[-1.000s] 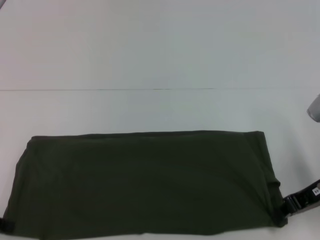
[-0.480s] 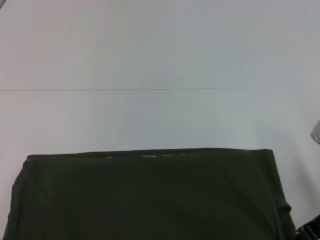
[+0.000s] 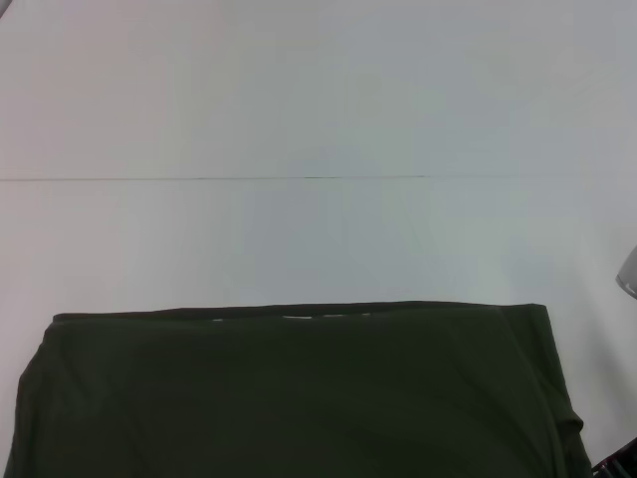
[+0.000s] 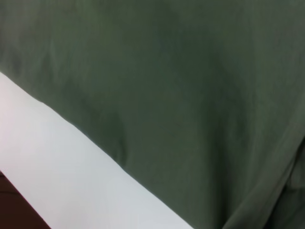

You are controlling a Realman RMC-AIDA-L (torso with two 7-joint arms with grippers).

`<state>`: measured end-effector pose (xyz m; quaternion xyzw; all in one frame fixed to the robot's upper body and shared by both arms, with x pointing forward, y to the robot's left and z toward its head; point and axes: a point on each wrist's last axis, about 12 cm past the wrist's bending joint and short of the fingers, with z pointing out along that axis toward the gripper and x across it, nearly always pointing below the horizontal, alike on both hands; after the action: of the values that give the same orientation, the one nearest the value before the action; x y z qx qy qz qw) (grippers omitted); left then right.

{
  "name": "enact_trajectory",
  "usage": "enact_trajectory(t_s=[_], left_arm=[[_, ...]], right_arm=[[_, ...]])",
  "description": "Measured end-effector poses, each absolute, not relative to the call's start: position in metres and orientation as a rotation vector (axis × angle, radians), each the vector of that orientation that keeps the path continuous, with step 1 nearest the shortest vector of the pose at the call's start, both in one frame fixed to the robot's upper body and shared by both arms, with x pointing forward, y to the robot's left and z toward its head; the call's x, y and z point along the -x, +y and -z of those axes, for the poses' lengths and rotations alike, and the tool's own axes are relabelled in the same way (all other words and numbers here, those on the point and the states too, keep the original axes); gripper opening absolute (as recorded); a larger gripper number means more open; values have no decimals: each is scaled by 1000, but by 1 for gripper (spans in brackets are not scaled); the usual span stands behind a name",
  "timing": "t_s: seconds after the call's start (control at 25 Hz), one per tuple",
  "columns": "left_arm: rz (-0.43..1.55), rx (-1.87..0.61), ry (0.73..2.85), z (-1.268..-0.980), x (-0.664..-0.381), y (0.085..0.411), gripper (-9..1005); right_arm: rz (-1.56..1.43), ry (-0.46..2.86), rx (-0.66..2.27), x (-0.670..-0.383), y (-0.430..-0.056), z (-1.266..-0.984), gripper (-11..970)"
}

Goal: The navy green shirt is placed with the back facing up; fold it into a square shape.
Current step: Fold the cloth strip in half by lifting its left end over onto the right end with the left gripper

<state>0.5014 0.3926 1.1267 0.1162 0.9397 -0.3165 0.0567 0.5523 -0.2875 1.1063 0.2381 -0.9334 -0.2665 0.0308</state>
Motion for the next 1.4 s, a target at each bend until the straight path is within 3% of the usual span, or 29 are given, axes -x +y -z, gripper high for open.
enact_trajectory(t_s=[0.32, 0.72, 0.96, 1.04, 1.24, 1.4], left_arm=[[918, -290, 2855, -1127, -504, 396, 61], [857, -236, 2836, -1137, -508, 405, 66], [736, -205, 2809, -1146, -513, 414, 200], [705, -165, 2768, -1148, -513, 419, 455], [827, -73, 2633, -1156, -513, 427, 550], [924, -26, 2595, -1160, -516, 426, 625]], right_arm=[[827, -2901, -726, -556, -290, -1111, 12], [878, -2921, -767, -565, -288, -1124, 389], [1055, -2999, -783, -578, -298, -1145, 674], [1133, -3039, -790, -582, -302, -1152, 711], [1425, -3112, -914, -586, -308, -1163, 803], [1640, -3087, -1146, -576, -301, -1150, 877]])
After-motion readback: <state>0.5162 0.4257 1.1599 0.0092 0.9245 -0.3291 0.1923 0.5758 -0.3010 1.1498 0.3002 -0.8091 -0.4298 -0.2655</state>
